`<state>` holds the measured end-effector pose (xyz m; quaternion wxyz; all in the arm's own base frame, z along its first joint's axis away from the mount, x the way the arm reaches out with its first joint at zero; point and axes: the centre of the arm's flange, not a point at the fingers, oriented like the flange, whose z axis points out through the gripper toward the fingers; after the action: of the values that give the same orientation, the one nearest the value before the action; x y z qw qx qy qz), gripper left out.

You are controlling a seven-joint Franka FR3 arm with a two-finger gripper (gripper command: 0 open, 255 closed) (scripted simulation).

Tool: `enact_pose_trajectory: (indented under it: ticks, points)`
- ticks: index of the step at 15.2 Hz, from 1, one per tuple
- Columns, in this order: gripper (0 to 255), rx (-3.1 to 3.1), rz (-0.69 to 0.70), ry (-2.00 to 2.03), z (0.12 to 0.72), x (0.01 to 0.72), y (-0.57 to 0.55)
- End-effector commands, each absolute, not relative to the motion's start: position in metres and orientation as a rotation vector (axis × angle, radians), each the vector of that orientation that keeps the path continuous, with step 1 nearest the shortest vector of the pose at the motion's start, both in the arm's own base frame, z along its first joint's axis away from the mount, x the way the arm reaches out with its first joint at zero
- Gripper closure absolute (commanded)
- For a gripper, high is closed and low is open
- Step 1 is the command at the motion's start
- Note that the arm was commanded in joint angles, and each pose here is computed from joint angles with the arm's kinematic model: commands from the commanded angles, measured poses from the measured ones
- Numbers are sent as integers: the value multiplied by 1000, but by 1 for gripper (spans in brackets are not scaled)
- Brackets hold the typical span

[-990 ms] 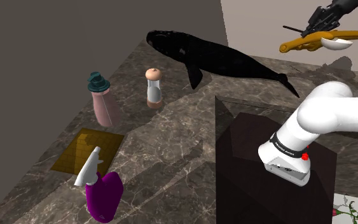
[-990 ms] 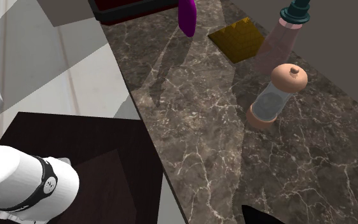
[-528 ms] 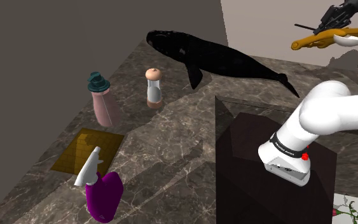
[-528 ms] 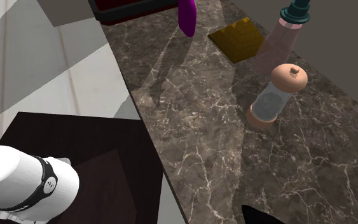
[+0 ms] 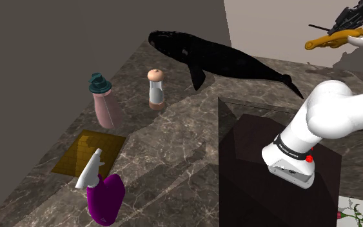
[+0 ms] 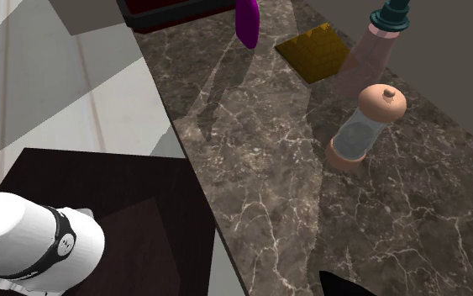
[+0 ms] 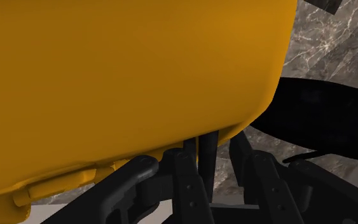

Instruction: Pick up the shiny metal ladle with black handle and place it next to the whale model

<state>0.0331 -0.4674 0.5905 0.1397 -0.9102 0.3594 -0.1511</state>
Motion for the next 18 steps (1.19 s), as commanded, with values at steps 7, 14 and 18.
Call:
enact_pose_trajectory:
  ticks: [7,14,18]
  points:
    - [255,-2631,-437,1039,549,31,-472]
    - [255,-2631,-437,1039,512,31,-472]
    - [255,-2631,-437,1039,491,31,-472]
